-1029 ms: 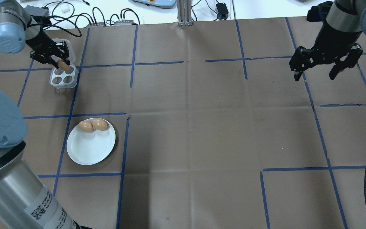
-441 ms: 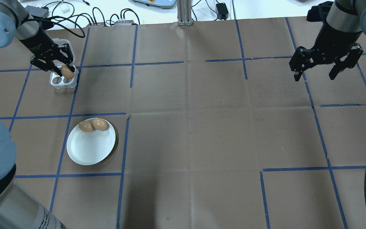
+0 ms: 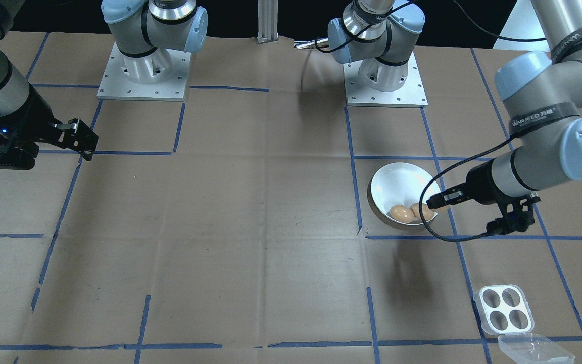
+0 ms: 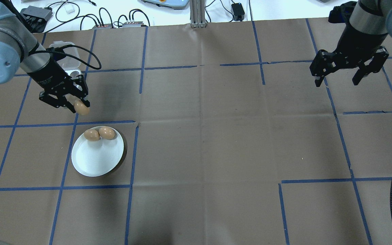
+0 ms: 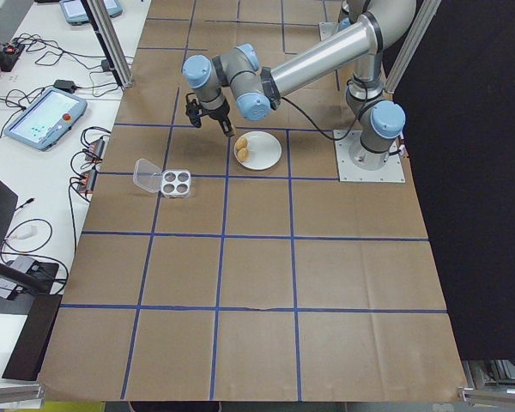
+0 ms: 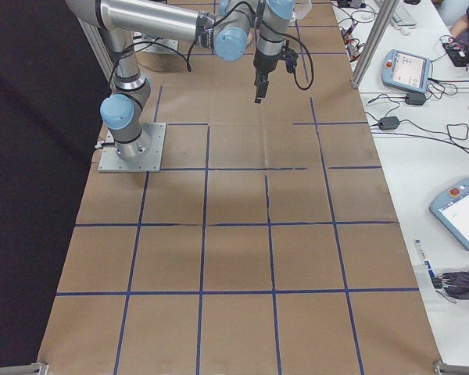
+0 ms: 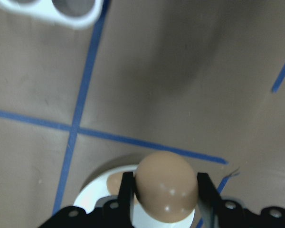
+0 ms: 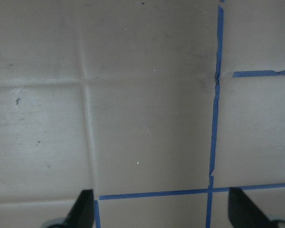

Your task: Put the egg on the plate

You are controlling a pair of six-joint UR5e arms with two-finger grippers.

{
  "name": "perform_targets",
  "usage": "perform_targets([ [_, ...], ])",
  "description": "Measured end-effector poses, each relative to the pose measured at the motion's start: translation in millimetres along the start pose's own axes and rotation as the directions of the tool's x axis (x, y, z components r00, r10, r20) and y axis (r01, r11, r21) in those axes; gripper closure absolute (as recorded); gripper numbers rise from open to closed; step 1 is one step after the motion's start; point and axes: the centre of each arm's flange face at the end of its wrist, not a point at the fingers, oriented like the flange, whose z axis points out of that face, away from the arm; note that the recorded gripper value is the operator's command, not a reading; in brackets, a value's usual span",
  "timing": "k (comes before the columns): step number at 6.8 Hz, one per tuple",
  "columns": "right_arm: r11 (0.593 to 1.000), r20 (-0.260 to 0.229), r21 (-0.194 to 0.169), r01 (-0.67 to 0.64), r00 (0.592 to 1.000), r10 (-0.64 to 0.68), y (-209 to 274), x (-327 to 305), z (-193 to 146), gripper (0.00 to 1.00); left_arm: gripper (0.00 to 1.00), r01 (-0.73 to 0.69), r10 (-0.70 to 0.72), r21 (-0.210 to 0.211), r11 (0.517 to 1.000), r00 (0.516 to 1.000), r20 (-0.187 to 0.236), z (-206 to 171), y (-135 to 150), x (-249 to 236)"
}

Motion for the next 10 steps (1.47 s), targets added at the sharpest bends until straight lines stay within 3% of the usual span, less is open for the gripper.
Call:
perform_targets([
  [2,1.0,0.0,0.0,0.0,1.0,0.0,0,0,0,0.0,0.71,0.037,-0.037,0.001,0.999,0.999,0.003,50,28,-10],
  [4,1.0,0.0,0.0,0.0,1.0,0.0,0,0,0,0.0,0.54,0.045,-0.045,0.023,0.999,0.999,0.003,78,30,-17],
  [5,1.0,0.0,0.0,0.0,1.0,0.0,0,0,0,0.0,0.4,0.049,-0.049,0.021,0.999,0.999,0.003,85,31,-20],
  [6,1.0,0.0,0.0,0.0,1.0,0.0,0,0,0,0.0,0.11,0.054,-0.054,0.015,0.998,0.999,0.002,90,33,-21],
  [7,1.0,0.0,0.0,0.0,1.0,0.0,0,0,0,0.0,0.01,0.06,-0.06,0.013,0.998,0.998,0.002,91,35,-21],
  [10,1.0,0.0,0.0,0.0,1.0,0.0,0,0,0,0.0,0.01,0.063,-0.063,0.042,0.997,0.998,0.006,77,39,-20],
])
